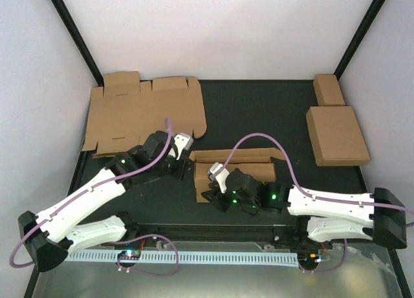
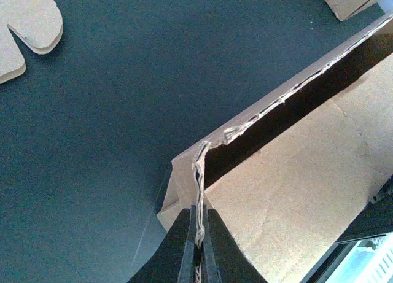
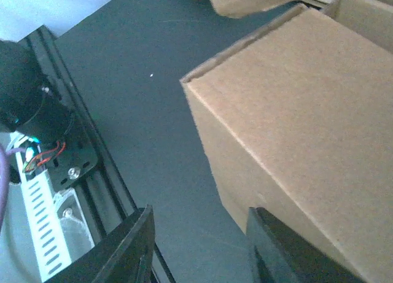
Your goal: Fold the paper box
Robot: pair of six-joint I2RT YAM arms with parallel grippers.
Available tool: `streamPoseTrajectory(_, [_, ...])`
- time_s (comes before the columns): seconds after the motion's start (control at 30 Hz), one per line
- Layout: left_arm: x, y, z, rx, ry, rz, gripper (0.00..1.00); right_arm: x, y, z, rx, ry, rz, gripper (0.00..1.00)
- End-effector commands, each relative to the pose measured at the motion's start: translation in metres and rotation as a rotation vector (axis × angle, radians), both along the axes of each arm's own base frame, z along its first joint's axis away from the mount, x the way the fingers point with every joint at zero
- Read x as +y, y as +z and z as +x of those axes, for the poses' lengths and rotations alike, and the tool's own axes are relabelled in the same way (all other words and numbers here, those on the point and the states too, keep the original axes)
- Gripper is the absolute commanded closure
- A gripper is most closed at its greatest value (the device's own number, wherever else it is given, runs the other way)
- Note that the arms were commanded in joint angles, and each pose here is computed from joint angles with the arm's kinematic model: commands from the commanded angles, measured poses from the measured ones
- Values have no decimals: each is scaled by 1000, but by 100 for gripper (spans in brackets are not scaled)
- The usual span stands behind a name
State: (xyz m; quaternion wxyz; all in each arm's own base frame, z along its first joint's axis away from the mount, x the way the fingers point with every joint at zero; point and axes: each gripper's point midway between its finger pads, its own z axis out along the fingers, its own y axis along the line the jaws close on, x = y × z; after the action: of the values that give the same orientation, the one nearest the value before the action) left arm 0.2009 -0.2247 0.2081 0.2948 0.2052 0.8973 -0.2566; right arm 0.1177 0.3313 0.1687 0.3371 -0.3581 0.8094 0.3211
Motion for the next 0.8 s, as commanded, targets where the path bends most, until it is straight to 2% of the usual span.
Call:
streamPoseTrajectory(0.0, [-4, 17, -1, -21, -24, -37, 98, 4, 2, 20, -63, -60, 21, 60])
streamPoseTrajectory(0.27, [-5, 14, -5, 4, -42, -27, 98, 0, -3, 52, -76, -153, 17, 74])
streamPoseTrajectory(0.57, [-13, 6, -5, 49, -64, -25, 98, 4, 2, 55, -78, -131, 20, 75])
streamPoseTrajectory(0.77, [-10, 7, -1, 24, -47, -8, 98, 0, 18, 44, -73, -87, 48, 73])
